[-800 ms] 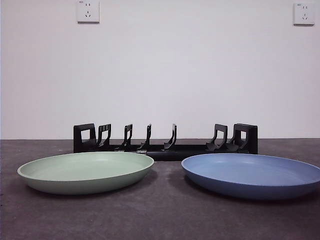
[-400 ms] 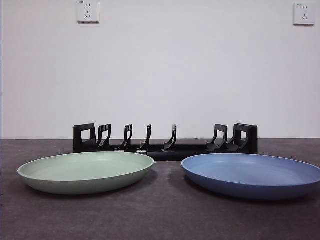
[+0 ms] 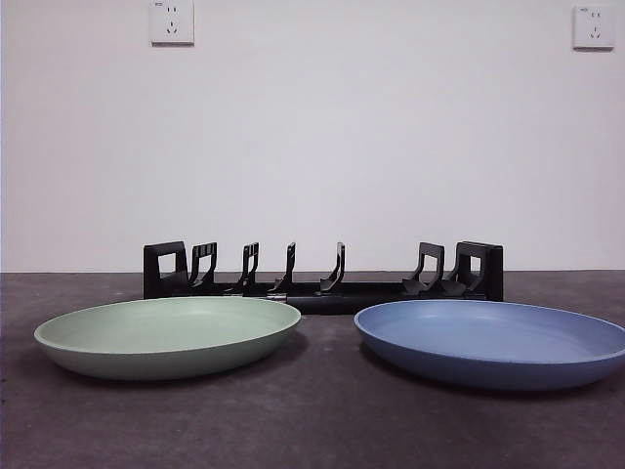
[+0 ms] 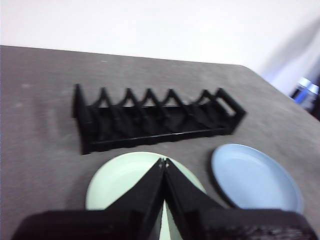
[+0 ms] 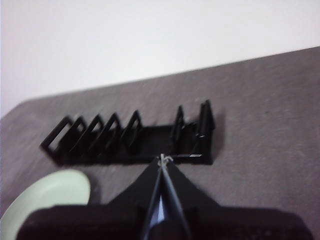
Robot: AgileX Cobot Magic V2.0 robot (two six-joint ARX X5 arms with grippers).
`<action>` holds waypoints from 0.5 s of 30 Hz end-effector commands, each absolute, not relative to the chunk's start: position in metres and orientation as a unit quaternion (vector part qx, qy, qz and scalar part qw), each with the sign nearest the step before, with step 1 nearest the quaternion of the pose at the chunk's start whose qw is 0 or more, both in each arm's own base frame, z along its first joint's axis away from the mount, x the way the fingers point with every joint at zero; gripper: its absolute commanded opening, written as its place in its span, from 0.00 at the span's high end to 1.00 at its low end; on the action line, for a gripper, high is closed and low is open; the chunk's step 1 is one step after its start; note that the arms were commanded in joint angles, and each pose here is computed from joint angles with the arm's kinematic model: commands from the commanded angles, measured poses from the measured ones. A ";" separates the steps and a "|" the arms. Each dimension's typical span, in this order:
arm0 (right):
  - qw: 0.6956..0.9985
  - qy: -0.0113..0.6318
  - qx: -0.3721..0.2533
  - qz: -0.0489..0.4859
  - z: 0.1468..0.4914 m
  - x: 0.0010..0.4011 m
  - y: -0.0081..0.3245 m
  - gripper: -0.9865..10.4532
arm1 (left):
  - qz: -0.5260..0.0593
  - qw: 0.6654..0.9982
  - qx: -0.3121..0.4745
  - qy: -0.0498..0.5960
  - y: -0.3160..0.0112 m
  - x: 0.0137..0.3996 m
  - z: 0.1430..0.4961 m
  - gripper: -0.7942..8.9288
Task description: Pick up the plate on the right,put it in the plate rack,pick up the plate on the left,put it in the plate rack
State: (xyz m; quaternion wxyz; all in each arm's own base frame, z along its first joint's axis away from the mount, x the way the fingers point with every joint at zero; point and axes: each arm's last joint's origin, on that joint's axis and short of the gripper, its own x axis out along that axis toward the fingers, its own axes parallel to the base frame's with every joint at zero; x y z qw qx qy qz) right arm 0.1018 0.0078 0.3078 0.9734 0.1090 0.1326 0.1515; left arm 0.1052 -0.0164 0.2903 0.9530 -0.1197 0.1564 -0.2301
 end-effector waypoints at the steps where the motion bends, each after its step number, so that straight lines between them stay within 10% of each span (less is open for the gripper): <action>1: 0.972 0.146 0.073 0.169 0.329 0.100 0.009 0.92 | -0.252 0.949 -0.101 0.160 -0.017 0.104 0.307 0.93; 15: 0.957 0.222 0.033 0.184 0.378 0.098 0.009 0.92 | -0.293 0.935 -0.083 0.184 -0.019 0.095 0.356 0.93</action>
